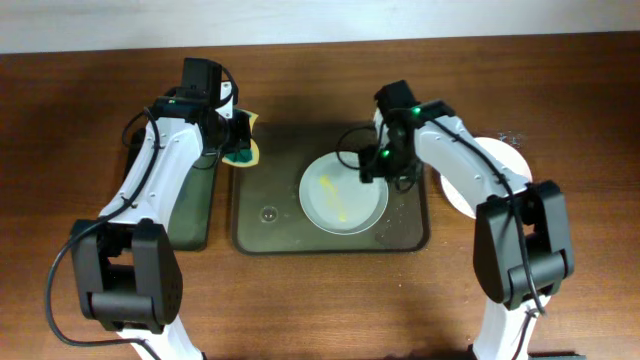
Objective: Clean dirty plates on tray and stack at the side
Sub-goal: 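Reach right gripper to the last white plate on the middle tray and grasp its rim, then bring the sponge in left gripper over the held plate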
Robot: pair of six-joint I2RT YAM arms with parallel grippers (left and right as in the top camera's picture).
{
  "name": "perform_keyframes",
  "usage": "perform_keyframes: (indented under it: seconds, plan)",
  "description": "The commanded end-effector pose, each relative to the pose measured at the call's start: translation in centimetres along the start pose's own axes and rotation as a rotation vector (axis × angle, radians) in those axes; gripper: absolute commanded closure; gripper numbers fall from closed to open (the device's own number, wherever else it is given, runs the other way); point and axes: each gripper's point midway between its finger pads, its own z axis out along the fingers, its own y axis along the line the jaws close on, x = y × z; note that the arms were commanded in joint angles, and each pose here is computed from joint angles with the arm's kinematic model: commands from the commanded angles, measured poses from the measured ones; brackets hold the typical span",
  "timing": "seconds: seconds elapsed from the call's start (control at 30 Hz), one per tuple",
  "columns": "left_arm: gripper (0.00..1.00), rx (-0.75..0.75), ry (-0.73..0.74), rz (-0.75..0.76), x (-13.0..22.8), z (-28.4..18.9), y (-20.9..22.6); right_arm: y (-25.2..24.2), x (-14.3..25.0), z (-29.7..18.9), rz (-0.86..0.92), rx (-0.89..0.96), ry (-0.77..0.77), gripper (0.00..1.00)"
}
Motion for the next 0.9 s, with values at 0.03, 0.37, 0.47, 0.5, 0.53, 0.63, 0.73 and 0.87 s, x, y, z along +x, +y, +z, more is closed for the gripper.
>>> perform_keyframes:
  seconds: [0.03,0.37,0.47,0.5,0.53,0.63,0.73,0.87]
  plan:
    - [1.00,0.000,-0.034,0.027,-0.8,-1.0,-0.3,-1.9,0.0,2.1,-0.018,0.027,0.045,0.35]
    - [1.00,0.000,-0.033,0.027,-0.8,-1.0,-0.3,-1.3,2.0,4.7,0.243,-0.008,0.139,0.96]
    - [1.00,0.006,-0.031,0.034,-0.7,-1.0,-0.7,-1.2,3.3,5.6,0.310,0.006,0.168,0.96]
    - [1.00,0.009,-0.030,0.040,-0.6,-1.0,-1.0,-1.3,3.6,5.8,0.342,0.012,0.177,0.96]
    - [1.00,0.012,-0.028,0.048,-0.5,-0.9,-1.4,-1.2,3.9,5.9,0.373,0.013,0.184,0.96]
    - [1.00,0.029,-0.015,0.088,0.3,-0.5,-3.3,-0.4,4.1,6.2,0.372,-0.007,0.189,0.96]
    - [1.00,0.048,-0.002,0.135,1.5,0.4,-5.4,0.3,4.3,6.3,0.348,-0.009,0.193,0.96]
    - [1.00,0.078,0.018,0.212,3.1,1.9,-8.8,0.9,4.4,6.4,0.329,-0.011,0.190,0.96]
